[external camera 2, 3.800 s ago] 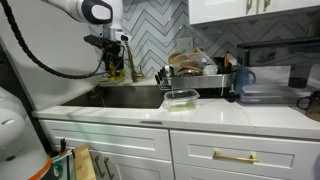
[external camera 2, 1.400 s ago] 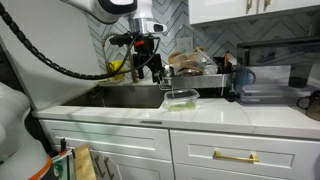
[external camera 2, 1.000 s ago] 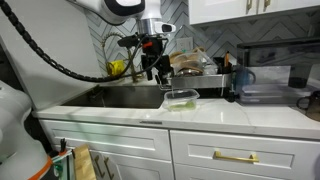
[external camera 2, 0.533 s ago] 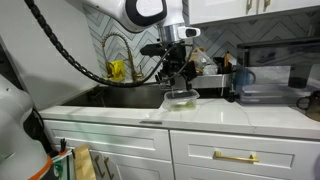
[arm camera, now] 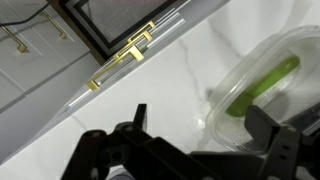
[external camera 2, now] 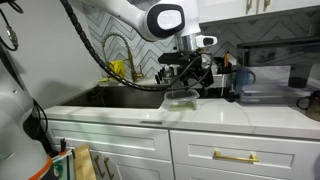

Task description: Pour the contents of the lunchbox onto the counter, pick up the green spoon and put it in the drying rack

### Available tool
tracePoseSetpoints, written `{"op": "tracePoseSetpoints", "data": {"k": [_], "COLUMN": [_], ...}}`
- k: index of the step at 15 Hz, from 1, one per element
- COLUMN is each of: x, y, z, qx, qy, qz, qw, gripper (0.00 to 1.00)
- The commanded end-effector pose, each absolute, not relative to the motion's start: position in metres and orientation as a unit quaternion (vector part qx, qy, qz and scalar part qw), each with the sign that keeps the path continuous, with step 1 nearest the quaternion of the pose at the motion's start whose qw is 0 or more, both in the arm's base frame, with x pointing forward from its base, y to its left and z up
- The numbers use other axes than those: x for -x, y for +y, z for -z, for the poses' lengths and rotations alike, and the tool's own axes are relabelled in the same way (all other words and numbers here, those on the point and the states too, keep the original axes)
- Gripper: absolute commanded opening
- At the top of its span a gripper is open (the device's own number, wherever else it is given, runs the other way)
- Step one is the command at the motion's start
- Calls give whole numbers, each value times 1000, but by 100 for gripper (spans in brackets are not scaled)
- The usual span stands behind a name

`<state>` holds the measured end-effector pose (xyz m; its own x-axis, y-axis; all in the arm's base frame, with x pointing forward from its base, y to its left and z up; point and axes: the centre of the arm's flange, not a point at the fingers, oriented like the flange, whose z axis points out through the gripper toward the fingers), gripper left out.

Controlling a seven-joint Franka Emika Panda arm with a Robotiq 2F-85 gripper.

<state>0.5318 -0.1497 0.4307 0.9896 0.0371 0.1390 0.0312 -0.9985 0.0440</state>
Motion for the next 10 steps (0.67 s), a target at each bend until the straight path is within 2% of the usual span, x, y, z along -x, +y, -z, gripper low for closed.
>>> {"op": "tracePoseSetpoints", "data": {"k": [1,8,9,10], "x": [-554,-582,-586,-589], "y": [-157,-147,-145,-144], "z": [-421,-402,-399,-396], "qx": [-996,-993,-993,-992], "qy": [42,86,92,98], "qz": [-73,-71,-69,-66], "qw": [4,-30,-32,-35], "gripper": [100,98,88,73]}}
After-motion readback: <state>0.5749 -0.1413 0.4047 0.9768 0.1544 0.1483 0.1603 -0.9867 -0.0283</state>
